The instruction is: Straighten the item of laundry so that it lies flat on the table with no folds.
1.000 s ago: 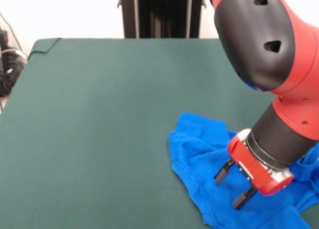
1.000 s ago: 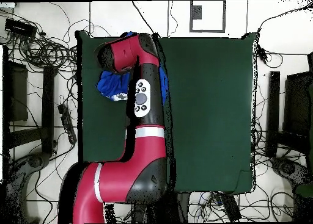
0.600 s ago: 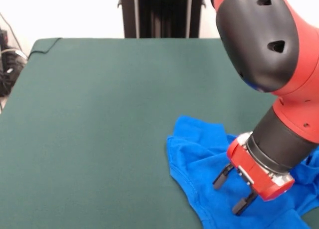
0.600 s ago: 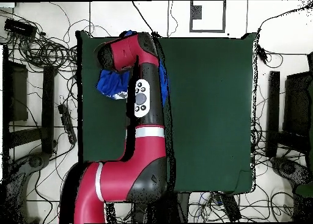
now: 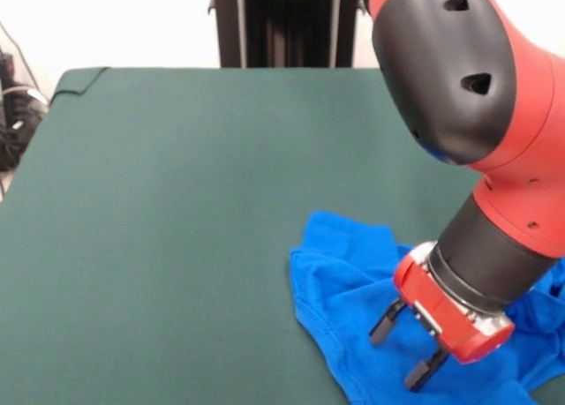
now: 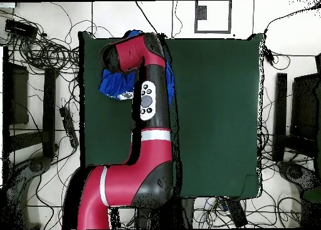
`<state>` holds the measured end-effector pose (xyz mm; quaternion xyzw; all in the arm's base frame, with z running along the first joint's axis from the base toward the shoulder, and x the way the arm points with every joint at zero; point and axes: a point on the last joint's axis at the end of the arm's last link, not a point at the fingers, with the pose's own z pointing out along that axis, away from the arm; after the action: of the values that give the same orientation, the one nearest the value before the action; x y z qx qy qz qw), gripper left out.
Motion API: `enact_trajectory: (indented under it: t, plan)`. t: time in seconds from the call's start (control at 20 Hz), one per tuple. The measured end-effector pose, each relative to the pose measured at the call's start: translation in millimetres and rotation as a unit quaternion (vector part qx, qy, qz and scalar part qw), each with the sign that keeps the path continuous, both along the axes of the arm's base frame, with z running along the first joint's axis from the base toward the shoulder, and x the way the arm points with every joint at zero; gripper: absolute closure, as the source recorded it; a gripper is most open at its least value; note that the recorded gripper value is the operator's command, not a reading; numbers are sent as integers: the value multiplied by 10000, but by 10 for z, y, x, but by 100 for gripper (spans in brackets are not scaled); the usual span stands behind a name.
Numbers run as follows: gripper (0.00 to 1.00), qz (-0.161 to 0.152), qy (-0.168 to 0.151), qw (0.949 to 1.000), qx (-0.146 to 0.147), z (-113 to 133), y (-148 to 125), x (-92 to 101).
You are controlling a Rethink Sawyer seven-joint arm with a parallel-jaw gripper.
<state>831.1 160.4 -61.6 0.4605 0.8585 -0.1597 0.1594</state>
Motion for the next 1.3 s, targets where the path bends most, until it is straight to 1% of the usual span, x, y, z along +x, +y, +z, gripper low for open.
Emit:
enact_trajectory:
  t: [0.25,0.35,0.65,0.8,1.05,1.3]
  plan:
    - [0,17,-130,9999,33,-5,-76,53]
    - [0,31,-244,9997,35,-4,-167,101]
    - [0,90,-345,9994,-49,-21,-325,112]
    - [0,114,-344,9993,-86,2,-388,82]
    - [0,61,-187,9996,-211,84,-548,-30]
    - [0,14,-98,9997,-228,164,-609,-83]
